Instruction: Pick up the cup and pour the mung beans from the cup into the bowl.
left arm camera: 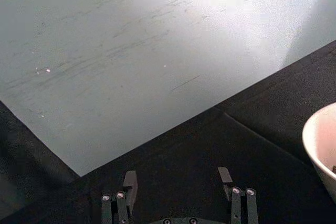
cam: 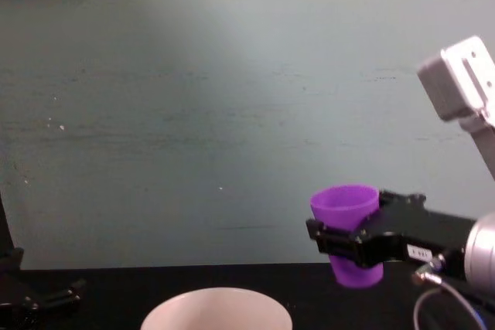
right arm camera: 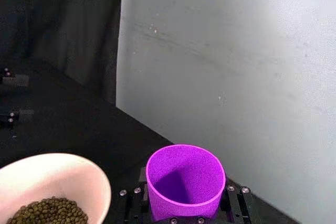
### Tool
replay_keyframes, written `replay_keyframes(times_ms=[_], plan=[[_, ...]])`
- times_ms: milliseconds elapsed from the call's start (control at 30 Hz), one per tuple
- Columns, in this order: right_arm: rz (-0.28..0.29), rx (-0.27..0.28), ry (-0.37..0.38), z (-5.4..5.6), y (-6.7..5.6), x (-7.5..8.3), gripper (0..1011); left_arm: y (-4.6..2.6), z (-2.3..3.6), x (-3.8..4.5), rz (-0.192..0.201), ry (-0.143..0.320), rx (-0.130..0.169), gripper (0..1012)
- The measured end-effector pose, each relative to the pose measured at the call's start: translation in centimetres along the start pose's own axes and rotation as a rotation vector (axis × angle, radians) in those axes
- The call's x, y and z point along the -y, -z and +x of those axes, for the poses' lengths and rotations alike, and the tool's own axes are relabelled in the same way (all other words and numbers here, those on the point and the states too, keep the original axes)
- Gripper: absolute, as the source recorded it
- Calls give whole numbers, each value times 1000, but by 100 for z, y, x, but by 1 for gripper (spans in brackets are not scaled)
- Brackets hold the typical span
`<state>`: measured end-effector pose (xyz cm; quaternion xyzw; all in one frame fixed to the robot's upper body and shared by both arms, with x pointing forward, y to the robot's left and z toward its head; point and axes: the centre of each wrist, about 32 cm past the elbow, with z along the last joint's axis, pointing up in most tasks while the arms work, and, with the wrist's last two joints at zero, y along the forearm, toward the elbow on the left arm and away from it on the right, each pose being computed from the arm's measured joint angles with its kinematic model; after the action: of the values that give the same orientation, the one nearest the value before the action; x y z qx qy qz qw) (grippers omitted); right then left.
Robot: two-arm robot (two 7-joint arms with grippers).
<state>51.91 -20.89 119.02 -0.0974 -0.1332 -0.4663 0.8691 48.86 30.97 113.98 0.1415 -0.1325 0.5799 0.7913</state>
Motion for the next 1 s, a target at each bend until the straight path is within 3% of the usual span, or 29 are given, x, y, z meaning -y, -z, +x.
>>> replay_keyframes(times_ms=[167, 367, 567, 1000], plan=[[2, -91, -3, -22, 253, -9, 731, 0, 0, 0, 0, 0, 0, 1000], [5, -171, -7, -54, 451, -19, 731, 0, 0, 0, 0, 0, 0, 1000], [0, -204, -10, -80, 586, -29, 731, 0, 0, 0, 0, 0, 0, 1000], [13, -213, -25, -136, 772, -18, 731, 0, 0, 0, 0, 0, 0, 1000]])
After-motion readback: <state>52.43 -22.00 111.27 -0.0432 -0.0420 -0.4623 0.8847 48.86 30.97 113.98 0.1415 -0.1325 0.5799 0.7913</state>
